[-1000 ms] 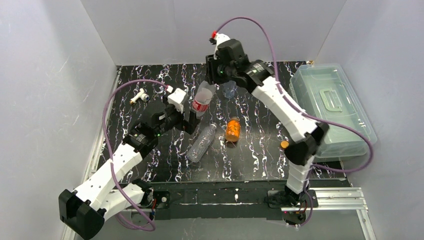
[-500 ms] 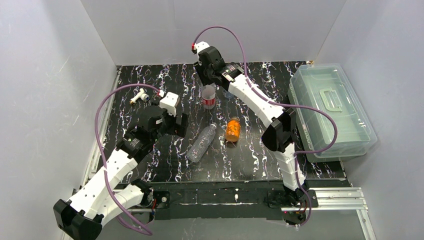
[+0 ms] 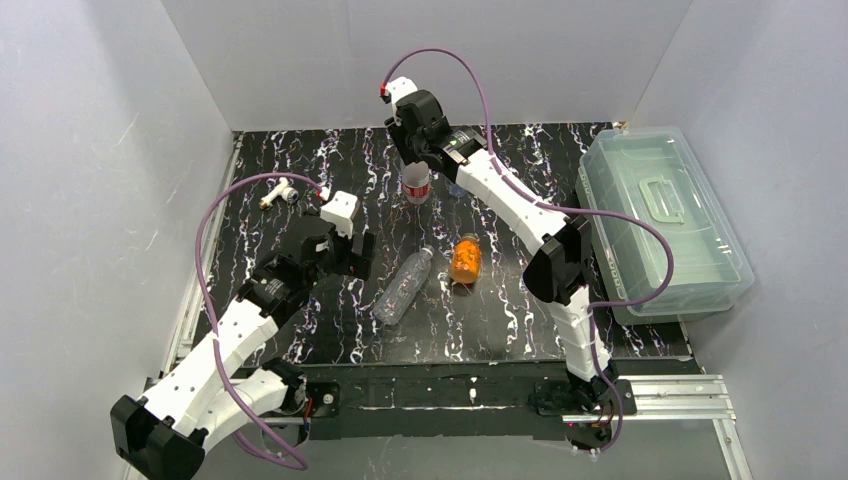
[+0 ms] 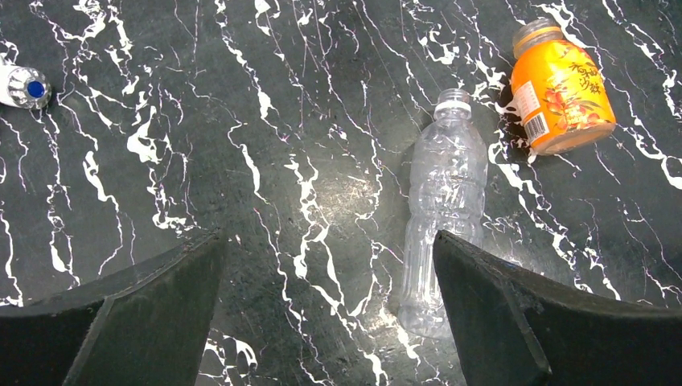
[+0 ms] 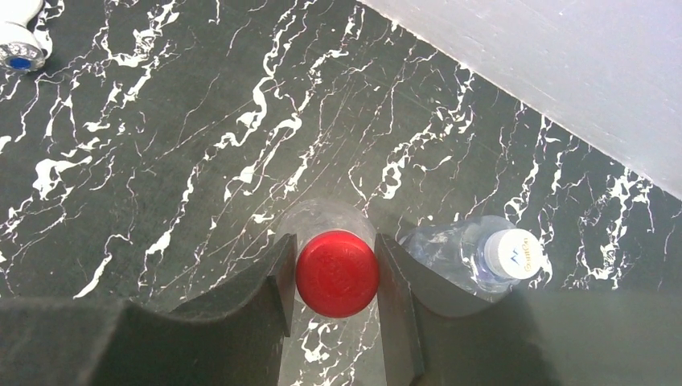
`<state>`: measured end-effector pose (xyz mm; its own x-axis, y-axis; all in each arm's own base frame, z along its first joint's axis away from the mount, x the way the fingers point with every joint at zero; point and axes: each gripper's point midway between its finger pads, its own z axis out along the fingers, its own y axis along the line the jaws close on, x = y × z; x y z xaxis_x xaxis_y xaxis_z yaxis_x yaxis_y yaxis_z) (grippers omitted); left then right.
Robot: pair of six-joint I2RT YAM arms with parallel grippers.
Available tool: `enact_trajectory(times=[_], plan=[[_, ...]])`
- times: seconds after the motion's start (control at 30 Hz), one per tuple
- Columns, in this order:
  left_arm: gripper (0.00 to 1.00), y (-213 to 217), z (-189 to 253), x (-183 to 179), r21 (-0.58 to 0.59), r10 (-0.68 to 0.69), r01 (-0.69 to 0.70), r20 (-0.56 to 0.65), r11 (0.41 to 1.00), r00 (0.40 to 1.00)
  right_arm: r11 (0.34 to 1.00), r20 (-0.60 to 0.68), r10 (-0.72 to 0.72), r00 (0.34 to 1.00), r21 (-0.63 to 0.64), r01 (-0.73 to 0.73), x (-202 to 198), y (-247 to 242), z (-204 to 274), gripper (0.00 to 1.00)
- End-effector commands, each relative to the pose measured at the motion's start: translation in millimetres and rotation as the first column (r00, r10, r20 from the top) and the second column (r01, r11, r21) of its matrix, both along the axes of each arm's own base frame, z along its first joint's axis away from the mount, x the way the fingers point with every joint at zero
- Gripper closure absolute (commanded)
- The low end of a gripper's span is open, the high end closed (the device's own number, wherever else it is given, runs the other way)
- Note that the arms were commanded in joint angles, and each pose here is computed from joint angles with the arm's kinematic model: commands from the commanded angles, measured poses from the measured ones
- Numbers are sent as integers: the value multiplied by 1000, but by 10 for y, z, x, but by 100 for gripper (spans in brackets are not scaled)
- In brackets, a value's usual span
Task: Screw on the bottle caps
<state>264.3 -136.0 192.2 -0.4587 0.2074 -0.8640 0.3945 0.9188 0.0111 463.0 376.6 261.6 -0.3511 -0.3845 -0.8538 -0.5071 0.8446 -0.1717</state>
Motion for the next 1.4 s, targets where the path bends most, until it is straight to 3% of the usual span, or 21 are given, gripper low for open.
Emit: enact_trajectory(times=[0.0, 1.37], plan=[[2, 48, -29, 9, -1, 26, -26, 1, 1000, 1000, 999, 57, -19, 998, 30, 18, 82, -17, 138, 85], [2, 51, -162, 6, 2, 28, -28, -37, 1000, 999, 996, 3, -38, 999, 77, 38, 48, -73, -11, 47]])
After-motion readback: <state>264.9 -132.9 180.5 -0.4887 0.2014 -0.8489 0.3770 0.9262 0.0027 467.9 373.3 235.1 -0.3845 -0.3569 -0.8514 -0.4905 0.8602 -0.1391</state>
